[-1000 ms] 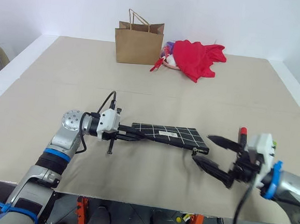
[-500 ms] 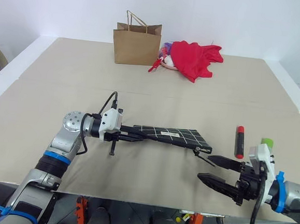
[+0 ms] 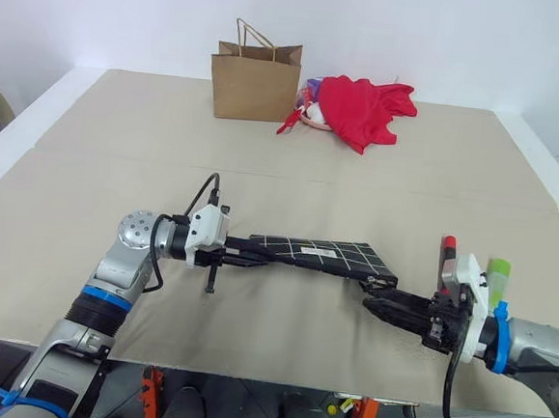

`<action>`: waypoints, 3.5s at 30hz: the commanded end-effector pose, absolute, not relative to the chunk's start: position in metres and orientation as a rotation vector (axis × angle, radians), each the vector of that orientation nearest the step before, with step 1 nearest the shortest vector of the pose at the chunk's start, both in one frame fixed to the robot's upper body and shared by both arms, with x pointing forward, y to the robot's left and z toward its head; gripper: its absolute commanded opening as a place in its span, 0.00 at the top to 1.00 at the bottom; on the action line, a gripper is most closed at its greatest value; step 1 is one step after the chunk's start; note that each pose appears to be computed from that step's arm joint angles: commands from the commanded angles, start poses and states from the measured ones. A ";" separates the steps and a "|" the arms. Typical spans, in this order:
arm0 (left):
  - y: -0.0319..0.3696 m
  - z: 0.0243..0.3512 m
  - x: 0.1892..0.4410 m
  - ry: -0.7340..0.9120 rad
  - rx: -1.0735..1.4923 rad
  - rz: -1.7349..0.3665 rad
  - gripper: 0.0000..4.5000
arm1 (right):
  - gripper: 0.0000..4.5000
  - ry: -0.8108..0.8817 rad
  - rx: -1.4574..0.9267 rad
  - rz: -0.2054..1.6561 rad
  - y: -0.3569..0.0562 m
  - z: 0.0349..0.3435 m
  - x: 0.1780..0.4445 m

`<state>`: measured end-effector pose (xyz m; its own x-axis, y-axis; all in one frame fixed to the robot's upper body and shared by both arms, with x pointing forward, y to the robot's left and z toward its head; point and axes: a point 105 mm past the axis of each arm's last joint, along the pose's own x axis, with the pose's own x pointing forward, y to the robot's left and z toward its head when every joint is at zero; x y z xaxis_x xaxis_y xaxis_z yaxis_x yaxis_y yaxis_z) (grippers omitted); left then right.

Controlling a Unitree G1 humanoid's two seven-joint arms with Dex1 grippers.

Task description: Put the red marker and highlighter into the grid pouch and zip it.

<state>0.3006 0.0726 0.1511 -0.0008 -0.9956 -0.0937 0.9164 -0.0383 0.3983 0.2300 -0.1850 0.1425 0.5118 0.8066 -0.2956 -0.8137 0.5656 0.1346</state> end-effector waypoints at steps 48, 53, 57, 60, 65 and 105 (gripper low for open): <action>0.042 0.155 0.296 -0.338 0.374 -1.544 1.00 | 1.00 0.224 -0.203 1.384 -0.072 0.172 0.256; 0.045 0.154 0.298 -0.332 0.380 -1.533 1.00 | 1.00 0.204 -0.182 1.359 -0.075 0.175 0.257; 0.050 0.152 0.299 -0.317 0.387 -1.521 1.00 | 0.78 0.160 -0.116 1.356 -0.084 0.191 0.246; 0.052 0.152 0.299 -0.312 0.389 -1.512 1.00 | 0.54 0.103 -0.033 1.297 -0.096 0.209 0.243; 0.060 0.155 0.304 -0.304 0.389 -1.462 1.00 | 0.03 0.023 0.099 0.931 -0.160 0.230 0.260; 0.070 0.171 0.297 -0.277 0.330 -1.409 1.00 | 0.85 -0.012 -0.169 0.291 -0.242 0.182 0.296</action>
